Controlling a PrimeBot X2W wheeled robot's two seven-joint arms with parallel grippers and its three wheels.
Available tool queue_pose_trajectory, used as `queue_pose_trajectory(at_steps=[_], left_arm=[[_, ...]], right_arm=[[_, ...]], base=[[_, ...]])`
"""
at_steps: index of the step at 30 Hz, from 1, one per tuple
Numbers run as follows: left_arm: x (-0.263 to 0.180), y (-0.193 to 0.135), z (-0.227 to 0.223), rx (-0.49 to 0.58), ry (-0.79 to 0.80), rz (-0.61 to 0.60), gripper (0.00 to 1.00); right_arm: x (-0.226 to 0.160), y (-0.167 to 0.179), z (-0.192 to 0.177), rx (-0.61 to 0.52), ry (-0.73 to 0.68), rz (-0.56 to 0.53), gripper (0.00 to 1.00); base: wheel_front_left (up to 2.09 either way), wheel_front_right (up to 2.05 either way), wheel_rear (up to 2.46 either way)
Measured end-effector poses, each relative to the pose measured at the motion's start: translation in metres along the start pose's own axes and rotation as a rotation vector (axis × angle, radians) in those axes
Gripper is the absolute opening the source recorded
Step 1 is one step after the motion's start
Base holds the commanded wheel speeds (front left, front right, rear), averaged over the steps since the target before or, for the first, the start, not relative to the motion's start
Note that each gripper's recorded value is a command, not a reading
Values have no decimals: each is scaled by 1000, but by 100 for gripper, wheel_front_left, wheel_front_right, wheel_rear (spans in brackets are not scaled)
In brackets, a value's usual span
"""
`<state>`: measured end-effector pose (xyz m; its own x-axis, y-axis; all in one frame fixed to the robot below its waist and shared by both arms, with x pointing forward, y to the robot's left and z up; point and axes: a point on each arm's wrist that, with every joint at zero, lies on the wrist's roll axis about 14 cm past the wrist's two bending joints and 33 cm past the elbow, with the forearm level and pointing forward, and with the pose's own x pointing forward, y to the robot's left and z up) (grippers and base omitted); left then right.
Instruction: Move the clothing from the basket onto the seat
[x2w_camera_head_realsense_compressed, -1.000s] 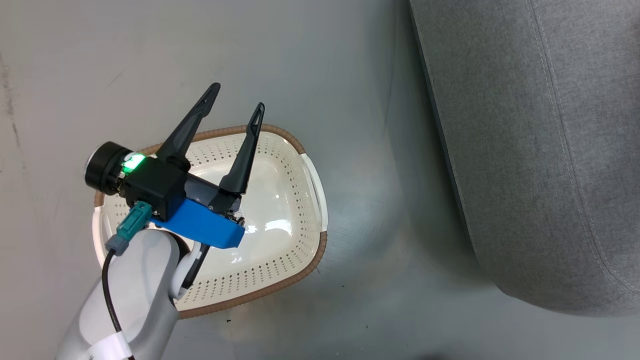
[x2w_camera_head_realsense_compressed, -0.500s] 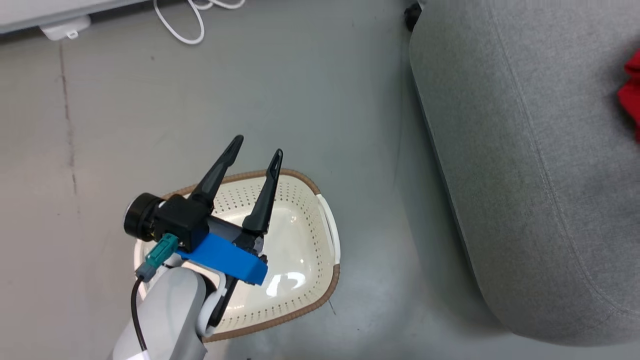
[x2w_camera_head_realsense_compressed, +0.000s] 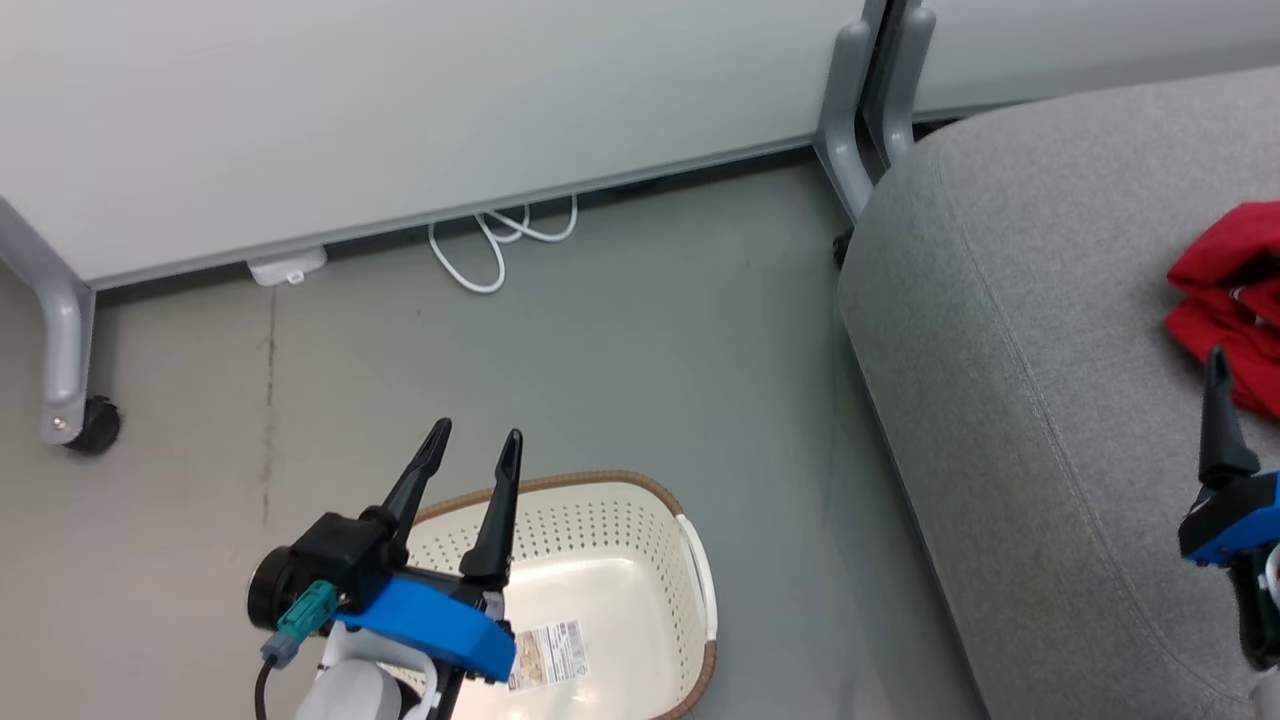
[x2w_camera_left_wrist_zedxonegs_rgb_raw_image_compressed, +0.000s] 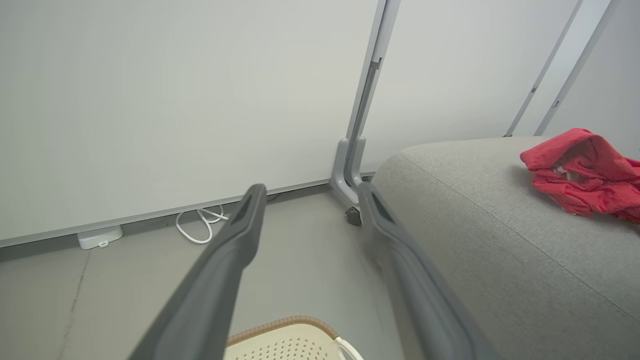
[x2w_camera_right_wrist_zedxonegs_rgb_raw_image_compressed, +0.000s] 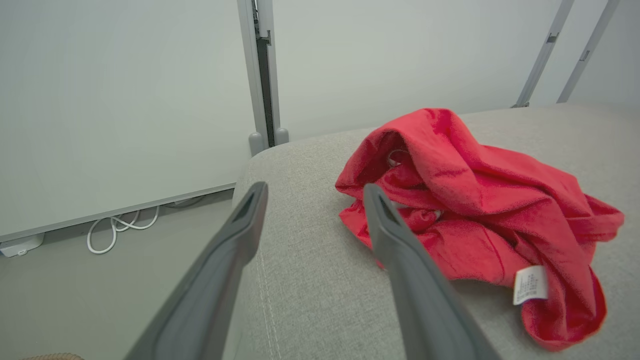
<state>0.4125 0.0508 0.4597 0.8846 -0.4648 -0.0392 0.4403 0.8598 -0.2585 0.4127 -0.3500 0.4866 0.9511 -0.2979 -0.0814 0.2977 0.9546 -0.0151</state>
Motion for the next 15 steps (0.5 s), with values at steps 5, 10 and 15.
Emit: queue_pose_trajectory(at_steps=[5,10,15], left_arm=[[-29,13,10,5,-28,79,100],[-54,28,17,6,-56,164,100],[-73,40,20,2,-74,226,100]], right_arm=[[-29,30,7,14,-31,82,100],[-52,62,13,39,-67,150,100],[-66,88,13,64,-77,204,100]], base=[[0,0,0],[0,0,0],[0,0,0]])
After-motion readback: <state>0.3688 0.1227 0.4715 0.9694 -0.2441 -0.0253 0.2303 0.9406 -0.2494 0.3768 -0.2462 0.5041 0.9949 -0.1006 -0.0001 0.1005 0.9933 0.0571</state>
